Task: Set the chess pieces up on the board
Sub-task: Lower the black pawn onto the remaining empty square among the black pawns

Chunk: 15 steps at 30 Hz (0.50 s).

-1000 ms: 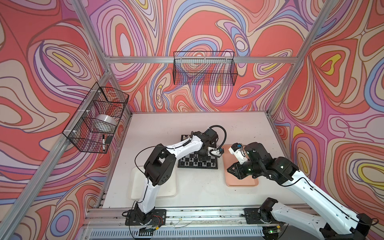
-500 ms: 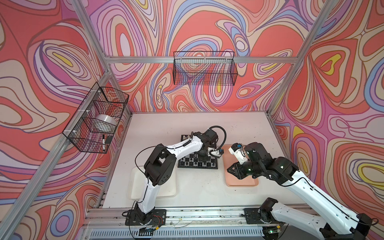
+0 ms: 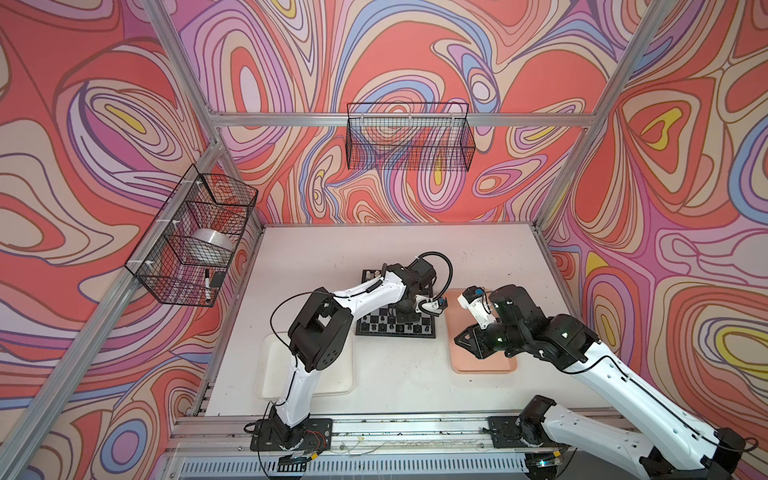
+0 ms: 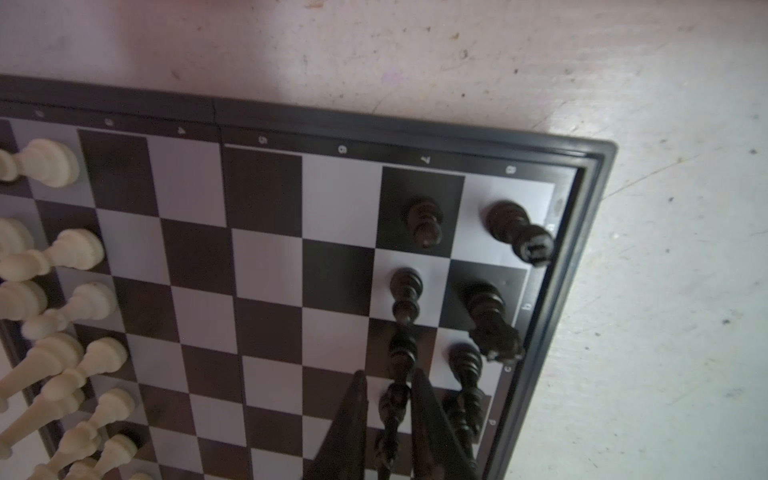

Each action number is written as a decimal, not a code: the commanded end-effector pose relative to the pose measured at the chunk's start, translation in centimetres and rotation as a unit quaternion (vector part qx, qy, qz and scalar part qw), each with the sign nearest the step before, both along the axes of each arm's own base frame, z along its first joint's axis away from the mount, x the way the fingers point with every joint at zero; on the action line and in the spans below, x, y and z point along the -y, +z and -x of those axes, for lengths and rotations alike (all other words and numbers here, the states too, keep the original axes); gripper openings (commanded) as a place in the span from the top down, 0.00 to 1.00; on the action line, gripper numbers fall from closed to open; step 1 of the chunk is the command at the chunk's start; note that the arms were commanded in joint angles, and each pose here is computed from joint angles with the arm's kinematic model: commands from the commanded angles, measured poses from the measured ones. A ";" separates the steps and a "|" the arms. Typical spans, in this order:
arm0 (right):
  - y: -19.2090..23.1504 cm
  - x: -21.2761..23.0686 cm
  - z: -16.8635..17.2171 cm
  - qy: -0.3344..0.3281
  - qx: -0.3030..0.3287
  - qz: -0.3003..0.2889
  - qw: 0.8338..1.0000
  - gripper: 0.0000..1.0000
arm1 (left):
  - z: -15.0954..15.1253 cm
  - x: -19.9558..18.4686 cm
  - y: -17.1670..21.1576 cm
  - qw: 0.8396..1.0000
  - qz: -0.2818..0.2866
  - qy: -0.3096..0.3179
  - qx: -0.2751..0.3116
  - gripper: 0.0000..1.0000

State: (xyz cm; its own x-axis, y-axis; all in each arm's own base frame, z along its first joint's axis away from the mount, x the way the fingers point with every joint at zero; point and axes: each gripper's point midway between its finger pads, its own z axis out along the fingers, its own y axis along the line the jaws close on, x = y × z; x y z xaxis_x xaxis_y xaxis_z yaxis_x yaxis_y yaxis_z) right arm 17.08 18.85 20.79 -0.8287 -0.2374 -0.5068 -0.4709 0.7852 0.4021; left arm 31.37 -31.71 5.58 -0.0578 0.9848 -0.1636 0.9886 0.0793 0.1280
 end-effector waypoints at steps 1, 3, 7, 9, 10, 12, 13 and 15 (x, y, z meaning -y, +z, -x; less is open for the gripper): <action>-0.2 0.3 0.1 -0.004 0.002 0.003 1.000 0.81 | 0.5 0.0 -0.2 1.000 -0.008 -0.012 -0.002 0.77; -0.3 0.3 0.1 -0.004 0.002 0.004 1.000 0.81 | 0.5 0.1 0.0 1.000 -0.007 -0.013 0.000 0.77; -0.2 0.2 0.1 -0.004 0.002 0.003 1.000 0.81 | 0.4 0.2 0.3 1.000 -0.005 -0.013 0.002 0.77; -0.3 0.2 0.1 -0.004 0.002 0.004 1.000 0.81 | 0.4 0.2 0.4 1.000 -0.004 -0.013 0.002 0.76; -0.3 0.3 0.1 -0.004 0.002 0.005 1.000 0.81 | 0.3 0.2 0.5 1.000 -0.004 -0.012 0.002 0.76; -0.3 0.3 0.1 -0.004 0.001 0.005 1.000 0.81 | 0.4 0.3 0.5 1.000 -0.004 -0.013 0.001 0.76; -0.3 0.3 0.1 -0.005 0.002 0.004 1.000 0.81 | 0.4 0.2 0.5 1.000 -0.004 -0.013 0.001 0.76; -0.3 0.3 0.1 -0.004 0.003 0.004 1.000 0.81 | 0.4 0.1 0.6 1.000 -0.005 -0.013 0.001 0.76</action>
State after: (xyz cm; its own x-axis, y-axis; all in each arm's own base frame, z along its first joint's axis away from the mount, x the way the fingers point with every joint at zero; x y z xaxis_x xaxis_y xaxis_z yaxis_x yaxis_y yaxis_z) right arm 17.08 18.84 20.77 -0.8288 -0.2375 -0.5066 -0.4707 0.7855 0.4018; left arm 31.39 -31.68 5.59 -0.0577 0.9852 -0.1614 0.9883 0.0792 0.1300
